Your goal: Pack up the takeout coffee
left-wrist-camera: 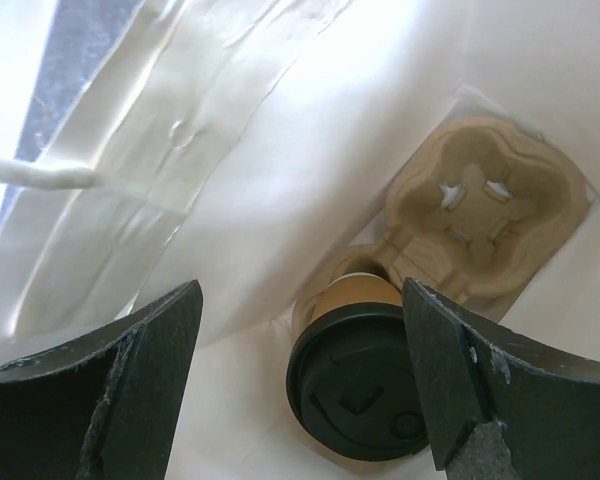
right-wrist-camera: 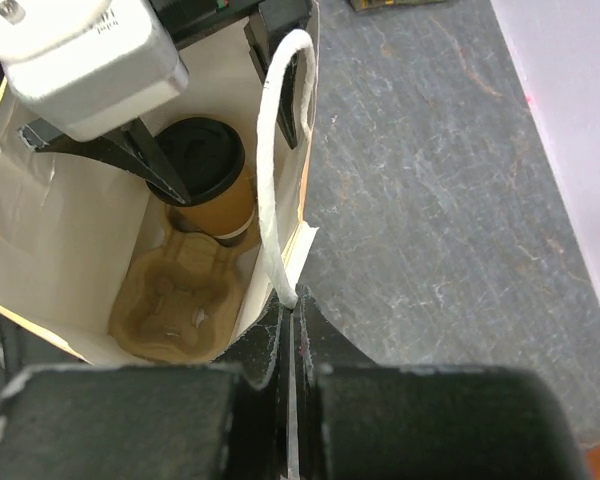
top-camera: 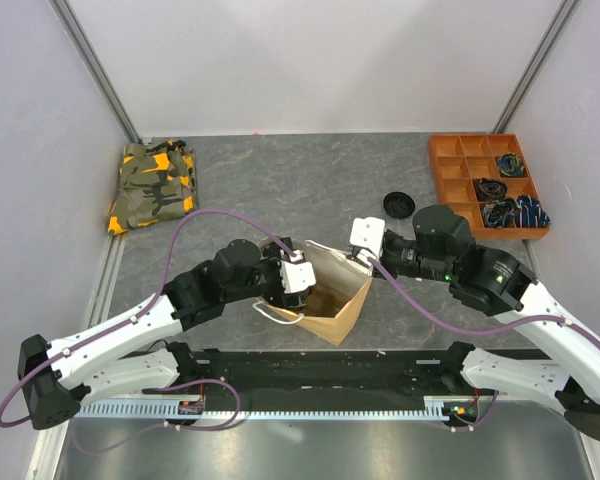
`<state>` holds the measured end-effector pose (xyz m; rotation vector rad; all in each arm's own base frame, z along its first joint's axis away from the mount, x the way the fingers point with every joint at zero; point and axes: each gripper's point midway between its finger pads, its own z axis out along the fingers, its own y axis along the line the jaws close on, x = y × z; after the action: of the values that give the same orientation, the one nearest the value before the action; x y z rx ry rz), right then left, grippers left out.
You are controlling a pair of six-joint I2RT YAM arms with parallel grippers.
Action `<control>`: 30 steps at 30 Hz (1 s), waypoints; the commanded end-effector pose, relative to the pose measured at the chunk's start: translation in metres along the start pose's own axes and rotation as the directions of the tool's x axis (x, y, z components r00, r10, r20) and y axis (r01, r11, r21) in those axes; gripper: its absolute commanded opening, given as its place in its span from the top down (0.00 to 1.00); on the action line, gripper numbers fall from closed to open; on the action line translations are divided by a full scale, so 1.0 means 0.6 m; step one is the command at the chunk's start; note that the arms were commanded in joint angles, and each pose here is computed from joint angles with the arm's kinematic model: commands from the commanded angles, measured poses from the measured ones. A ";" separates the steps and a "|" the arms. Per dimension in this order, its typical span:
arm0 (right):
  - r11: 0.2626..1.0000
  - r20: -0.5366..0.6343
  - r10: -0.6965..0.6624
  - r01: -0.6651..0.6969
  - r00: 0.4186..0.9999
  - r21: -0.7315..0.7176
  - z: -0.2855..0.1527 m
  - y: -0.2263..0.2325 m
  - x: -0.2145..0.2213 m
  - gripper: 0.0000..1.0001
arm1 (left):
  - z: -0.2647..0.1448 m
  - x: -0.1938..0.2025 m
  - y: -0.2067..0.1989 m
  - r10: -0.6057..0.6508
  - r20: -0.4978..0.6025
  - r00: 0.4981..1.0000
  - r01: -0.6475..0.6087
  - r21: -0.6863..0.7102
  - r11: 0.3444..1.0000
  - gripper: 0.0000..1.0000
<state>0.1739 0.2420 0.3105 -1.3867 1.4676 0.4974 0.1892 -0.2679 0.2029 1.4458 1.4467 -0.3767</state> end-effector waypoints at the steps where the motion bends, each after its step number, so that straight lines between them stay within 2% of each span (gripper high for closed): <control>1: 0.995 0.072 -0.077 0.072 0.994 0.067 -0.013 -0.024 -0.033 1.00 | -0.011 -0.039 0.034 0.013 0.104 0.995 -0.002 -0.105 0.995 0.12; 7: 0.993 0.079 -0.112 0.108 0.991 0.057 -0.010 -0.023 -0.033 1.00 | -0.024 -0.063 0.056 0.053 0.185 0.981 -0.017 -0.190 0.982 0.09; 17: 0.984 0.087 -0.173 0.169 0.981 0.051 -0.011 -0.017 -0.026 1.00 | -0.039 -0.073 0.070 0.126 0.229 0.965 -0.065 -0.259 0.964 0.00; 24: 0.976 0.091 -0.212 0.207 0.973 0.061 -0.013 -0.020 -0.027 1.00 | -0.040 -0.060 0.097 0.089 0.180 0.980 -0.024 -0.337 0.941 0.00; 30: 0.974 0.094 -0.224 0.219 0.970 0.056 -0.007 -0.019 -0.026 1.00 | -0.041 -0.074 0.110 0.045 0.192 0.980 0.026 -0.352 0.936 0.00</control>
<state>0.1775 0.2387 0.3165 -1.4637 1.2951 0.3936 0.2176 -0.2574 0.2530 1.1798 1.2728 -0.2415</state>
